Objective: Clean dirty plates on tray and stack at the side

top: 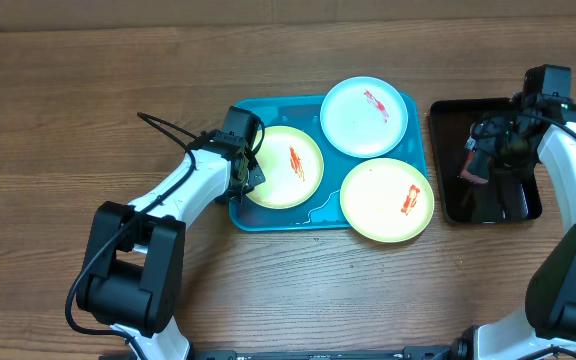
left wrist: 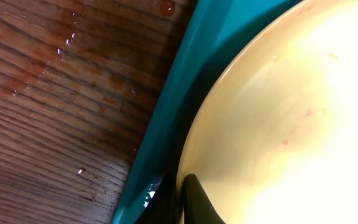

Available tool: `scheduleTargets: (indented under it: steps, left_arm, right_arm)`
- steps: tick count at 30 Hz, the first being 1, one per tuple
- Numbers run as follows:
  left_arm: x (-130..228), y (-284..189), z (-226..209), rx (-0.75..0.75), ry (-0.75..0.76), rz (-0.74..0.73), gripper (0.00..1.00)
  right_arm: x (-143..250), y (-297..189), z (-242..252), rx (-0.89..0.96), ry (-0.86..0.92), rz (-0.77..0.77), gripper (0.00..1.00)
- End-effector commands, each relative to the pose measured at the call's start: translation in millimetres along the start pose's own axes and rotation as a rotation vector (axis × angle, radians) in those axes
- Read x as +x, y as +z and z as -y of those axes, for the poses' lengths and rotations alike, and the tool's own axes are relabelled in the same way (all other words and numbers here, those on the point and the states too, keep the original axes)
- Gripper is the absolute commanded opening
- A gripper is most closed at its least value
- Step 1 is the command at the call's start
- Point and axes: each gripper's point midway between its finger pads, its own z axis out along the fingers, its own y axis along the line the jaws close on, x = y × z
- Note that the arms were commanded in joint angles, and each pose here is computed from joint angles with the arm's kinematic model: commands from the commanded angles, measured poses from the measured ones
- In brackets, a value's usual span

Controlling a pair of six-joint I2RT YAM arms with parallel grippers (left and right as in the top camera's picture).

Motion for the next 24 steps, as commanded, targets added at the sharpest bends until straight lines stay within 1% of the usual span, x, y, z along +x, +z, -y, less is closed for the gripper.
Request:
scheduleTargets:
  steps: [1,10,15,20,24]
  left_arm:
    - [4,8,-6,-0.022,0.012,-0.019,0.04]
    - [5,7,-7,-0.027,0.013,-0.023,0.04]
    - [5,7,-7,-0.027,0.013,-0.023,0.04]
    - [5,7,-8,-0.03,0.014,-0.026,0.04]
    - [7,7,-9,-0.035,0.014,-0.031,0.04]
  right_arm:
    - [1,-2,-4,-0.035,0.001,-0.006,0.77]
    - [5,-2,-10,-0.069,0.005,-0.024,0.77]
    - [8,-12,-10,-0.061,-0.004,-0.055,0.77]
    - [0,-29,-13,-0.058,-0.004,-0.045,0.78]
    - [-4,-23,-13,-0.058,-0.004,-0.047,0.78]
